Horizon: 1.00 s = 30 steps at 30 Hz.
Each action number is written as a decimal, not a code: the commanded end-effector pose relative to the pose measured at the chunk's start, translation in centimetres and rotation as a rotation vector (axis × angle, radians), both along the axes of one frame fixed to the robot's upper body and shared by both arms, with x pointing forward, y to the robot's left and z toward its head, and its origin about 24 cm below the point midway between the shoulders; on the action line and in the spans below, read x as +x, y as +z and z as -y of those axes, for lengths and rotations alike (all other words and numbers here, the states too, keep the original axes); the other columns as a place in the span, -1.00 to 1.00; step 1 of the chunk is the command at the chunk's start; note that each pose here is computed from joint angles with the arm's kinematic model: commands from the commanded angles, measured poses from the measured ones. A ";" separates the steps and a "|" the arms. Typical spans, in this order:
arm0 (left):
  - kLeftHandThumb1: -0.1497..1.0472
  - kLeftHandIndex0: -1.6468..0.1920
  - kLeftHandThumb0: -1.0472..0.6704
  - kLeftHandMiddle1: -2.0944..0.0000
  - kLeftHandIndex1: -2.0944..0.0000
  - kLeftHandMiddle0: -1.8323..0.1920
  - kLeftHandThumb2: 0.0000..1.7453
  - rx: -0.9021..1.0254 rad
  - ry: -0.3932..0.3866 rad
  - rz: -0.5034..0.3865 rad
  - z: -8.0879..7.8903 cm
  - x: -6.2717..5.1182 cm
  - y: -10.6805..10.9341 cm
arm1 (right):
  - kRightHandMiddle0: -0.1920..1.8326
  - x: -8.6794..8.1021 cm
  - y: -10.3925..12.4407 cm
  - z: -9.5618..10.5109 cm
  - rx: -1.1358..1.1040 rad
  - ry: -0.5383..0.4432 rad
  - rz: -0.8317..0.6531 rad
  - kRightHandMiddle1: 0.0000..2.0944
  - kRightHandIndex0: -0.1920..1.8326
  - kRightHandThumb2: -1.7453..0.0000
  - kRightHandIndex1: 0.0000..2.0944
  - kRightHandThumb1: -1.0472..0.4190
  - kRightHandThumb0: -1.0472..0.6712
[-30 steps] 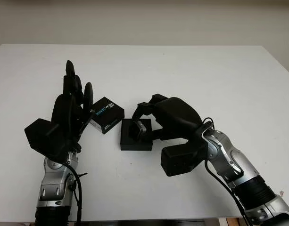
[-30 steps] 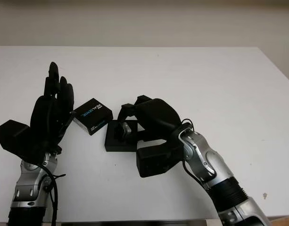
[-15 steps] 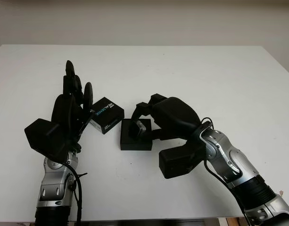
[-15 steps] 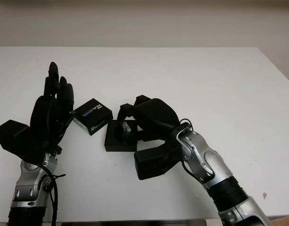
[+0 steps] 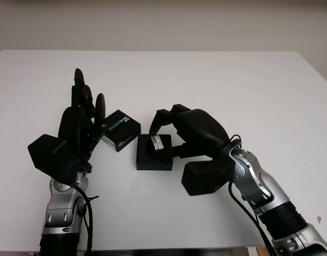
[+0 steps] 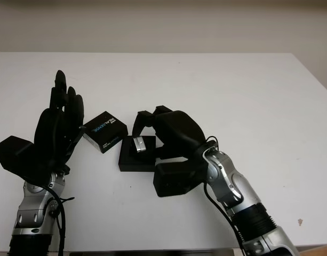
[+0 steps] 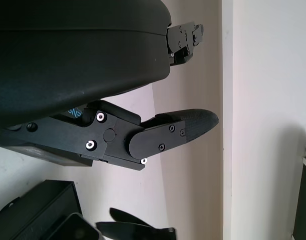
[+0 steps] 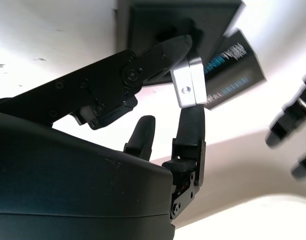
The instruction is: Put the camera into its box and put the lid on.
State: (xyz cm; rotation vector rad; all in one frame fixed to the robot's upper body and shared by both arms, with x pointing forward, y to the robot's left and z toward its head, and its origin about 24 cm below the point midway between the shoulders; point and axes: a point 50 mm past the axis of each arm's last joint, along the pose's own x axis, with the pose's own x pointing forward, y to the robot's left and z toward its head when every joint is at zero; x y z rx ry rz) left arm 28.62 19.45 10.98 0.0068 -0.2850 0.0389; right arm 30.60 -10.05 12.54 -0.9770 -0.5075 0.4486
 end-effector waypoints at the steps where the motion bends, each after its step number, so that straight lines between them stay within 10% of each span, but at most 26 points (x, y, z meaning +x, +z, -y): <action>1: 1.00 1.00 -0.37 0.95 0.98 0.99 -0.31 0.002 0.002 0.011 -0.1 -0.1 0.2 | -0.46 0.3 1.0 0.1 0.051 -0.006 0.019 0.64 -0.74 0.93 0.27 -0.84 -0.16; 17: 1.00 1.00 -0.37 0.95 1.00 0.99 -0.31 0.007 -0.001 0.007 -0.1 -0.1 0.4 | -0.49 0.5 1.2 0.1 0.129 -0.031 -0.029 0.66 -0.75 0.93 0.24 -0.86 -0.14; 30: 1.00 1.00 -0.36 0.95 1.00 1.00 -0.30 0.011 -0.003 0.009 -0.1 -0.1 0.3 | -0.51 1.0 -0.6 1.1 0.354 -0.089 -0.359 0.58 -0.73 0.94 -0.31 -0.88 -0.21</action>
